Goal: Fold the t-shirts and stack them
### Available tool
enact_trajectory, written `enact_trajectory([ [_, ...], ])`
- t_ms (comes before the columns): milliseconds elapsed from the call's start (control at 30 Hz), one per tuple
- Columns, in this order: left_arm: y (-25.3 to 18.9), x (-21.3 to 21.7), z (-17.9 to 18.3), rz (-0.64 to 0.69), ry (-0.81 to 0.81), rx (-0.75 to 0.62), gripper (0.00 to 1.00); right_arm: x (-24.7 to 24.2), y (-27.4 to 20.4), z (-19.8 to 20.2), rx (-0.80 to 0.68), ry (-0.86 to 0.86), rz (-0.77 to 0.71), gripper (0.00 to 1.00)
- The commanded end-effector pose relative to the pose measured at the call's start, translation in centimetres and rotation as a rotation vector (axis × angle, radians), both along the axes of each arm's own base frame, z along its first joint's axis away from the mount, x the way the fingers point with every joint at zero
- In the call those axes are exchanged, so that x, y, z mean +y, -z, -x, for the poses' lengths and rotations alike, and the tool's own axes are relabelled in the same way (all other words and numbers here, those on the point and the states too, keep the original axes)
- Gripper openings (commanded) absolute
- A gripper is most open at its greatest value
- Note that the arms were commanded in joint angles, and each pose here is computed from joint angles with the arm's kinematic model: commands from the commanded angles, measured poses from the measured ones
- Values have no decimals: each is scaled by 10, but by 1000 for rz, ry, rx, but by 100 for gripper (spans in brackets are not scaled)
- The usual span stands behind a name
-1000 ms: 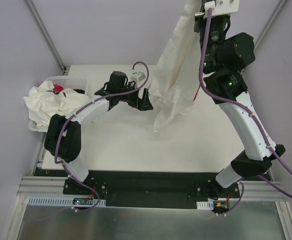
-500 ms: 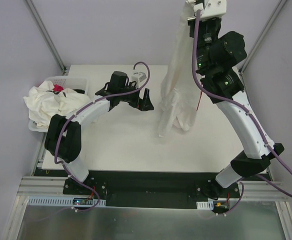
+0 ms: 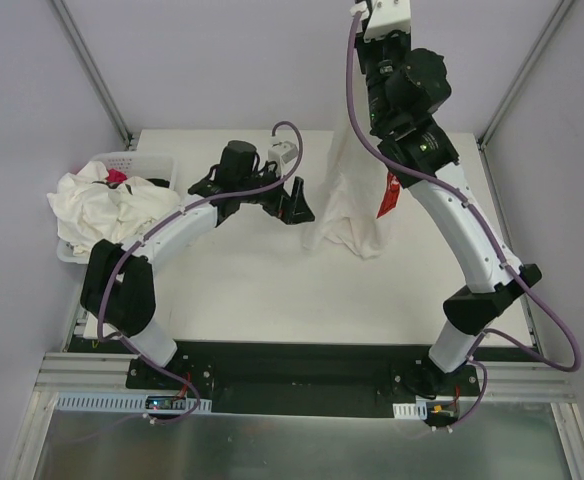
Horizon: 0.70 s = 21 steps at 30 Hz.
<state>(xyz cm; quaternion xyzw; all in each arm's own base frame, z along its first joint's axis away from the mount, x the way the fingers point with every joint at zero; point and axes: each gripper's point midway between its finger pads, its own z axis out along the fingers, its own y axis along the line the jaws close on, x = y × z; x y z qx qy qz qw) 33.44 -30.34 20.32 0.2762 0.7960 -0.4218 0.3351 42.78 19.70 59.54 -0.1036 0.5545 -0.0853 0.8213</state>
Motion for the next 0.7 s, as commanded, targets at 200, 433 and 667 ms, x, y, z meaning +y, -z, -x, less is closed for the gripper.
enact_trajectory([
  [200, -9, -33, 17, 51, 79, 5, 99, -28, -45, 15, -100, 45, -106, 0],
  [433, 21, -51, 6, 7, 90, 33, 99, -33, -51, 26, -87, 17, -154, 1],
  [667, 32, -61, -12, -7, 84, 33, 93, -38, -52, 36, -87, 2, -142, 1],
])
